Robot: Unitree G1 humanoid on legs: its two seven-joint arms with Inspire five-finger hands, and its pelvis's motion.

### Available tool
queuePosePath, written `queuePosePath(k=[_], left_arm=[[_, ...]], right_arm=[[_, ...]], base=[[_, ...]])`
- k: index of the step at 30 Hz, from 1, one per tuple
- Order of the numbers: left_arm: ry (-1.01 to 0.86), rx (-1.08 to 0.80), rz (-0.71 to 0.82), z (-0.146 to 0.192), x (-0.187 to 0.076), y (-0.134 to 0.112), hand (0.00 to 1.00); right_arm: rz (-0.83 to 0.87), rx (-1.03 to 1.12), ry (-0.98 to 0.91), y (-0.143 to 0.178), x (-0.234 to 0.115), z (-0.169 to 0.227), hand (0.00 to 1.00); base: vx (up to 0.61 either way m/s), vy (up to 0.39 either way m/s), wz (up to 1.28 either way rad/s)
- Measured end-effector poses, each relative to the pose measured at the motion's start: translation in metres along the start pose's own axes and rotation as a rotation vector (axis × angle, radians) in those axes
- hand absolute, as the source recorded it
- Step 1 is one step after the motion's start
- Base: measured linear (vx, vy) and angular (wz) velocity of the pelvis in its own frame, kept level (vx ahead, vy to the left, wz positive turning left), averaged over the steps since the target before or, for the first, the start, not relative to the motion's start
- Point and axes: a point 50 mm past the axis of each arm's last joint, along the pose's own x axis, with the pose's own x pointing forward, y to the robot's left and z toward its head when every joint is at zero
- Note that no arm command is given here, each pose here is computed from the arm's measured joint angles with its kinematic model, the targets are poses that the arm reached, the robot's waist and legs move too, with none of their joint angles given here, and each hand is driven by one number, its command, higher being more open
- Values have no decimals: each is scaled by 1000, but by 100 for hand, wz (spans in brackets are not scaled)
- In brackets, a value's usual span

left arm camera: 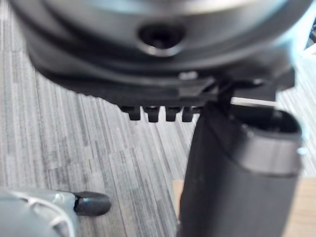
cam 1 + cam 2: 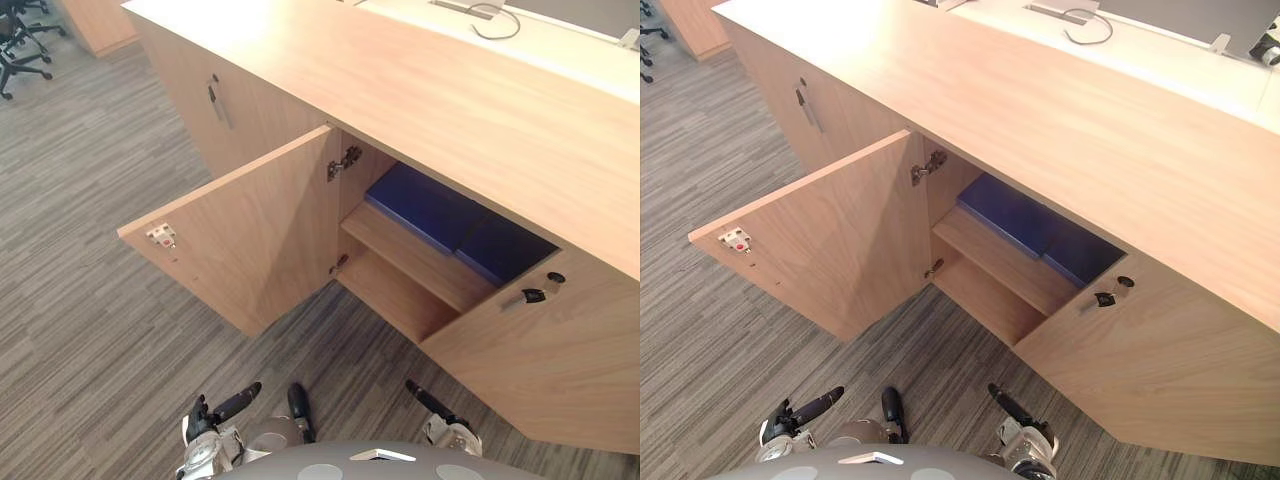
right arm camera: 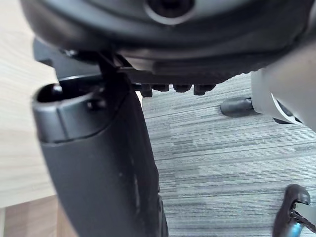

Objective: Walk over to the cabinet, pick up the folder, carry it to the office cabinet, place the folder inside the office cabinet, then close the office cabinet door

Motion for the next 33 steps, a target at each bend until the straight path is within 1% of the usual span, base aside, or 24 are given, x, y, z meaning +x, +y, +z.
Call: queuePosePath(k=[4,6,8,10,12,13,15,17,20,22,23,25,26,27,28,31,33], left_arm=[[11,-88,-2,-2,-1,0,100],[-8,-156,-19,1,-4,-5,100],[-73,-191,-59,12,-10,-9,100],[-158,-226,-106,33,-14,-12,100],[-291,-310,-156,67,-21,-16,100],[-325,-329,-168,76,-24,-16,100],[-457,-378,-216,110,-34,-21,100],[-489,-402,-215,125,-38,-21,100],[-519,-411,-160,136,-39,-9,100],[-596,-365,-76,160,-38,8,100],[-635,-341,-36,174,-38,18,100],[-757,-294,100,216,-45,54,100],[-802,-260,144,231,-49,67,100],[-814,-205,160,236,-50,72,100],[-808,-212,184,241,-49,78,100],[-758,-315,208,259,-37,81,100],[-744,-340,220,265,-34,87,100]], right_arm=[[-9,-15,-6,-6,0,-2,100],[-3,-29,-8,-6,0,-4,100],[8,-58,-5,-7,-1,-7,100],[25,-86,-6,-5,-2,-9,100],[40,-117,-9,-4,-3,-11,100],[43,-123,-10,-4,-3,-11,100],[43,-149,-14,-7,-3,-12,100],[40,-160,-16,-13,-2,-11,100],[29,-178,-16,-21,-1,-10,100],[15,-218,-7,-29,1,-11,100],[11,-238,-8,-33,1,-11,100],[13,-241,2,-36,2,-12,100],[20,-241,7,-34,1,-13,100],[24,-241,7,-33,1,-13,100],[29,-237,14,-34,2,-13,100],[26,-212,38,-36,1,-18,100],[32,-188,55,-36,1,-22,100]], base=[[-31,4,6],[0,0,0],[-16,25,-8],[-12,20,-14],[-18,24,-34],[-23,15,-38],[-30,-7,-29],[-32,-24,-29],[-44,-41,-32],[-58,-54,-30],[-71,-55,-29],[-78,-66,-31],[-56,-57,-25],[-59,-30,-22],[-59,-19,-16],[-57,13,-4],[-1,12,-2]])
